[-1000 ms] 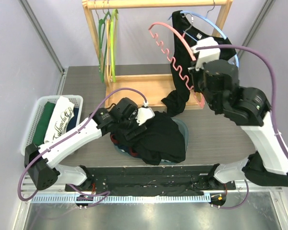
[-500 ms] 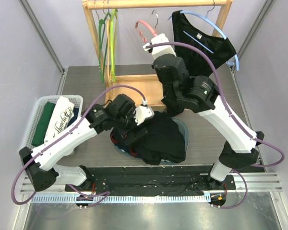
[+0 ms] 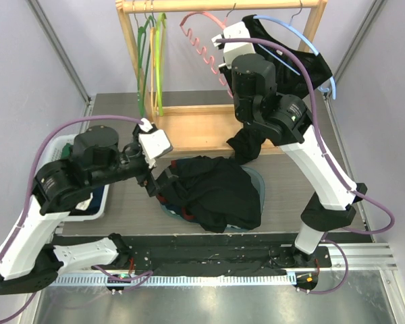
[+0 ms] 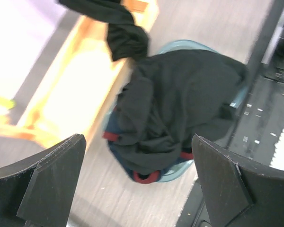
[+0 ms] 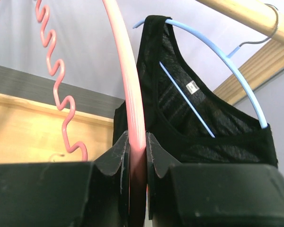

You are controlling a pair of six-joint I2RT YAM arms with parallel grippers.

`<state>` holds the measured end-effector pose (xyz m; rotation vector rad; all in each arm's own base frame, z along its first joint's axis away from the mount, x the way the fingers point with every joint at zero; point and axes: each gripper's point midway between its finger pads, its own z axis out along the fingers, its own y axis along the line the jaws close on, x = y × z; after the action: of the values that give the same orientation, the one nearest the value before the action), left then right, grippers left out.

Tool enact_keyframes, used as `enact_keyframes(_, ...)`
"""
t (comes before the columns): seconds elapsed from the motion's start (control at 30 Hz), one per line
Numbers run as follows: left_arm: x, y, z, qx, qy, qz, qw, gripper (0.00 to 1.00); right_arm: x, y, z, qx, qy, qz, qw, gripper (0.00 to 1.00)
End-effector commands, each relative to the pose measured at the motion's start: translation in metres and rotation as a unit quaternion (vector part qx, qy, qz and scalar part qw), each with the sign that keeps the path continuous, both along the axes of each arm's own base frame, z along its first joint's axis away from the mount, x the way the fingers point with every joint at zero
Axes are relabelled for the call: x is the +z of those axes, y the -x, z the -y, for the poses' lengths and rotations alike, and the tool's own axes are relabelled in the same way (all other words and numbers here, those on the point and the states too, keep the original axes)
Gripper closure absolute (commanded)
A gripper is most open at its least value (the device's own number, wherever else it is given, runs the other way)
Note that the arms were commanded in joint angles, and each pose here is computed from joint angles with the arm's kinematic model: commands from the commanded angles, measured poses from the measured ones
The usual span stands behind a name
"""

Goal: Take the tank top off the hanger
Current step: Place the hanger at the clothesline.

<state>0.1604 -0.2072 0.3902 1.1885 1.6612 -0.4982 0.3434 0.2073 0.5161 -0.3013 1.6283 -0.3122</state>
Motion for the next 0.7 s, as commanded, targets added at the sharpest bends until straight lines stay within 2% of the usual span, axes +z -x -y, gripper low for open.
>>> enact_keyframes(0.0,0.012,-0.025,-0.017,0.068,-0.011,0.051,0.996,0.0,0.022,-0.016,-0.009,0.022,-0.06,0.037,0.997,0.99)
enact_keyframes(0.2,0.024,-0.025,-0.023,0.077,0.001,0.065,0.995,0.0,0.022,-0.032,-0.015,0.032,-0.062,0.044,0.997,0.99)
enact_keyframes(0.67,0.017,-0.029,-0.024,0.087,-0.004,0.055,0.995,0.0,0.005,-0.06,-0.02,0.042,-0.054,0.035,0.997,0.99)
